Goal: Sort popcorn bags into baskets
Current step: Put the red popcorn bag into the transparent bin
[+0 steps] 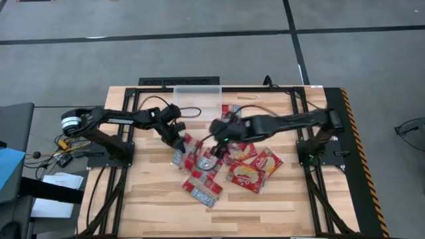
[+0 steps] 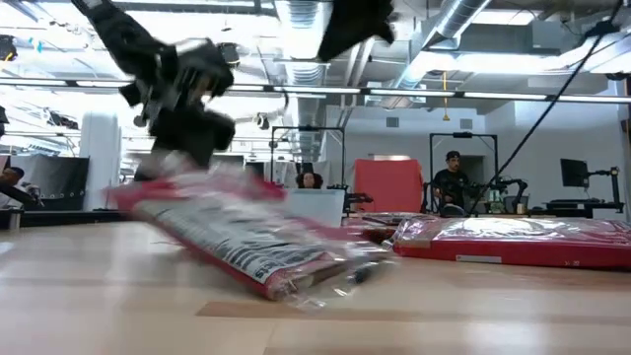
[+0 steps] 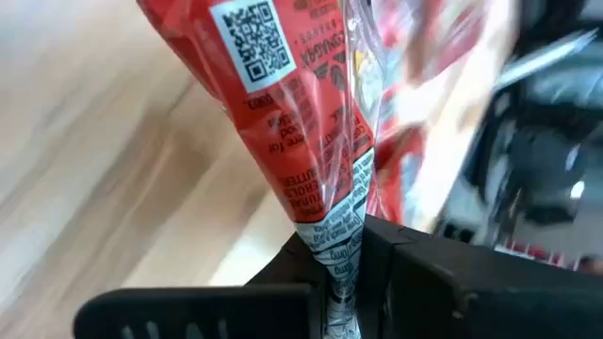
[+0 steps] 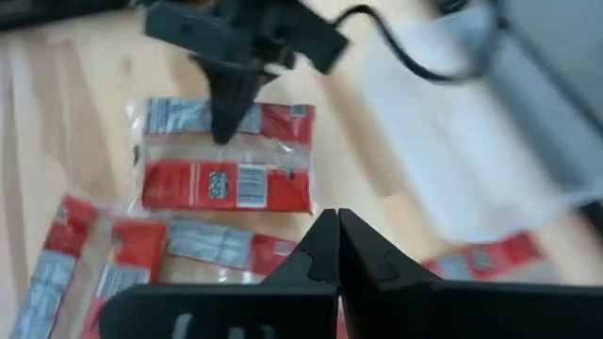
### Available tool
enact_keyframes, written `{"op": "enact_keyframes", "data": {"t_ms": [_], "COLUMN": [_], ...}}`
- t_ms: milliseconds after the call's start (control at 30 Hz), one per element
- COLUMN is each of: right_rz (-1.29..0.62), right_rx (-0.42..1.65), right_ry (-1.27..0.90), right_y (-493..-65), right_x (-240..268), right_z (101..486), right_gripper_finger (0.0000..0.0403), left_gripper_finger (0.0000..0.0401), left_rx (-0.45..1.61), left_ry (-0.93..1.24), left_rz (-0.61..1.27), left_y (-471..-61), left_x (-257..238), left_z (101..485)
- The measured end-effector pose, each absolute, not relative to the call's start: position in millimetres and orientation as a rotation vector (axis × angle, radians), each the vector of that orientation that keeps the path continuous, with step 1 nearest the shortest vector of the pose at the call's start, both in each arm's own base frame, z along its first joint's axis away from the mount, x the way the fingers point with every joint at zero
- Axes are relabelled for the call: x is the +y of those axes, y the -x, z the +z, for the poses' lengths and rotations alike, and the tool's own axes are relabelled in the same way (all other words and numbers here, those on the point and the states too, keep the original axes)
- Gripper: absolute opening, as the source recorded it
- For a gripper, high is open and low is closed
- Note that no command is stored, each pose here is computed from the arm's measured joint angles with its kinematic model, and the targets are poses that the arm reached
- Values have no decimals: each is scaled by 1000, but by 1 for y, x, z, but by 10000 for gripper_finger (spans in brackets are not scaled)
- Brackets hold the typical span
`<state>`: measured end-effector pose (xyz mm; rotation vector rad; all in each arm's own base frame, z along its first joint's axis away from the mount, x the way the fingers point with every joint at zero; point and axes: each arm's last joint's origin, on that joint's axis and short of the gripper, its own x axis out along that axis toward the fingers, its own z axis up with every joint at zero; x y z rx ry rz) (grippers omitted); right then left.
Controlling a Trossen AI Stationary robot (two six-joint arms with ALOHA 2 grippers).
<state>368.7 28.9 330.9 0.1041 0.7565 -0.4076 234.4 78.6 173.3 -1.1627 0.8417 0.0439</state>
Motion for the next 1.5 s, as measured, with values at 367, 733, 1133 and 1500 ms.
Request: {"op": "enact_keyframes", "data": {"t_ms": [367,733,1133,1500], "right_rz": [-575,-567,-547,-552], "right_rx": [716,781,825,824], "right_ry": [-97,-71,-75,-62], "right_y": [-317,-313,-306,-305], "right_x": [20,24,40,42], "right_z": [372,367,364,364], "right_gripper_finger": [32,18,25,31], "left_gripper_finger": [3,3,2,2], "left_rx": [452,554,641,661], "left_ry": [1056,991,991,960], "left_rz": [427,528,497,550], "left_y": [-236,-289,-323,-312], "left_x": [118,206,246,260], "left_z": [249,230,210,217]}}
